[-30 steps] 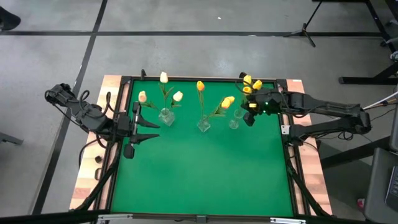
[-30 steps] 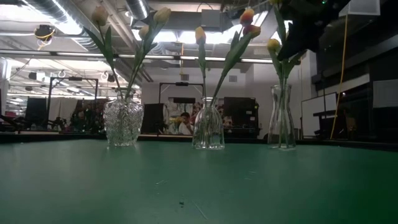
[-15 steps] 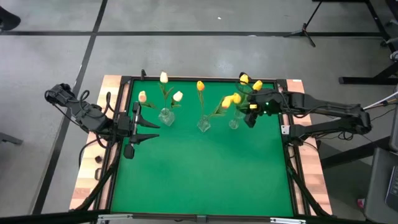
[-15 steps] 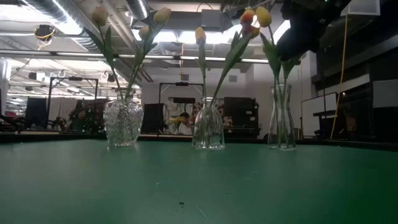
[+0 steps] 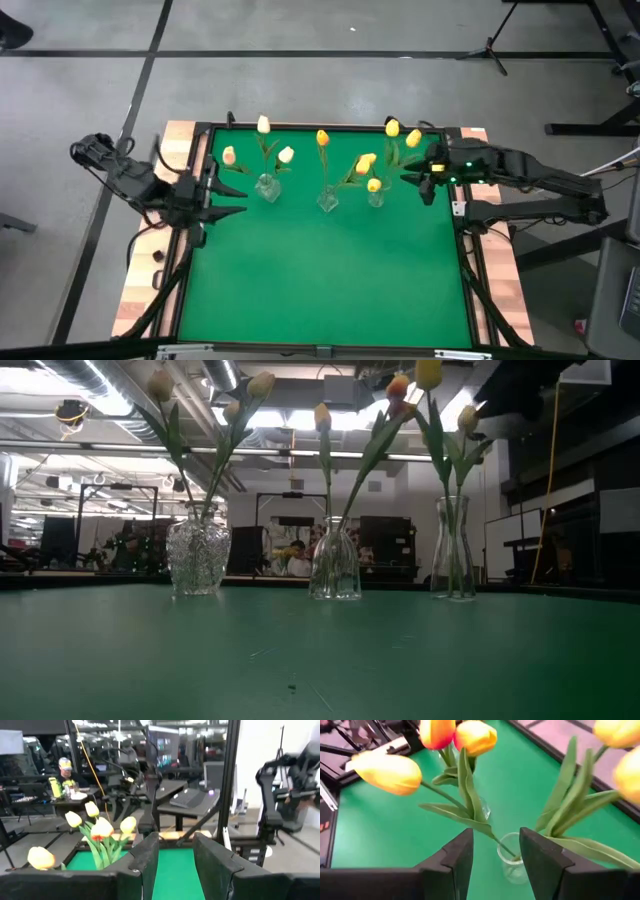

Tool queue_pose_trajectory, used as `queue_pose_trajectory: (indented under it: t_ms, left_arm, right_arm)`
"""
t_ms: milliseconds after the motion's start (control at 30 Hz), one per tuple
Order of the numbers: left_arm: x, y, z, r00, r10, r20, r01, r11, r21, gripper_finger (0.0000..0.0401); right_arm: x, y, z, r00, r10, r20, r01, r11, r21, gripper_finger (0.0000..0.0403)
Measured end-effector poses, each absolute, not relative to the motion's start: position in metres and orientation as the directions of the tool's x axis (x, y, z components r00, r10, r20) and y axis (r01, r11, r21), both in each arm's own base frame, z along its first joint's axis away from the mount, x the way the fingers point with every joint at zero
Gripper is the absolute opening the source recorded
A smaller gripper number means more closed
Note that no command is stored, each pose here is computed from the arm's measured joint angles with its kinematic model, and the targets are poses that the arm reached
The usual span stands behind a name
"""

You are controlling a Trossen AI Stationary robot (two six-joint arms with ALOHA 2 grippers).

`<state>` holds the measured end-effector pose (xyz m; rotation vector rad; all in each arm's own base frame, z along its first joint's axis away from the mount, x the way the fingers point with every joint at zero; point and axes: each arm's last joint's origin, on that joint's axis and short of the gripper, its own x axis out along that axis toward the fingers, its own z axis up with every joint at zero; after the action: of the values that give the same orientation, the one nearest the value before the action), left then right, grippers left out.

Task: Sort flowers into vase by color
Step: Return to Home Position

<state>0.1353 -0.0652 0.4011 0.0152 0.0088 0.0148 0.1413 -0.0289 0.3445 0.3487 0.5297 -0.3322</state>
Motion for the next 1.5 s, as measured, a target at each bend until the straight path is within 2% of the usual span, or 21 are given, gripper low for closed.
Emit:
queue_pose_trajectory:
  t_ms: [233, 333, 433, 533, 633, 733, 933, 1133, 1333, 1500]
  left_arm:
    - [0.104, -0.046, 0.412, 0.998, 0.017, 0.068, -0.009, 0.994, -0.110, 0.0119]
    - [0.088, -0.036, 0.412, 0.997, 0.014, 0.075, -0.005, 0.992, -0.128, 0.0119]
    - [0.075, -0.028, 0.412, 0.996, 0.015, 0.086, -0.001, 0.988, -0.153, 0.0119]
    - [0.064, -0.022, 0.410, 0.996, 0.008, 0.085, 0.007, 0.986, -0.169, 0.0119]
    - [0.055, -0.019, 0.402, 0.990, -0.092, 0.107, 0.110, 0.978, -0.180, 0.0119]
    - [0.049, -0.020, 0.387, 0.963, -0.218, 0.157, 0.245, 0.953, -0.180, 0.0119]
    - [0.033, -0.013, 0.357, 0.899, -0.307, 0.311, 0.375, 0.907, -0.189, 0.0119]
    - [0.029, -0.013, 0.327, 0.859, -0.380, 0.344, 0.455, 0.874, -0.172, 0.0119]
    - [0.035, -0.020, 0.300, 0.819, -0.451, 0.354, 0.529, 0.833, -0.163, 0.0119]
    - [0.043, -0.028, 0.284, 0.784, -0.524, 0.332, 0.594, 0.788, -0.162, 0.0119]
  right_arm:
    - [0.105, -0.019, 0.357, 0.888, -0.125, -0.442, 0.274, 0.916, 0.292, 0.0161]
    - [0.087, -0.015, 0.361, 0.911, -0.116, -0.395, 0.271, 0.890, 0.366, 0.0161]
    - [0.070, -0.012, 0.366, 0.939, -0.116, -0.325, 0.235, 0.904, 0.357, 0.0161]
    - [0.057, -0.009, 0.372, 0.973, -0.118, -0.197, 0.181, 0.923, 0.339, 0.0161]
    - [0.048, -0.005, 0.368, 0.999, -0.047, -0.027, 0.053, 0.957, 0.286, 0.0161]
    - [0.044, -0.002, 0.352, 0.993, 0.041, 0.111, -0.068, 0.965, 0.252, 0.0161]
    - [0.052, -0.003, 0.305, 0.979, 0.061, 0.196, -0.117, 0.951, 0.285, 0.0161]
    - [0.063, -0.005, 0.276, 0.969, 0.066, 0.237, -0.136, 0.946, 0.293, 0.0161]
    - [0.075, -0.005, 0.247, 0.940, 0.129, 0.315, -0.218, 0.939, 0.266, 0.0161]
    - [0.083, -0.006, 0.224, 0.934, 0.158, 0.320, -0.253, 0.926, 0.281, 0.0161]
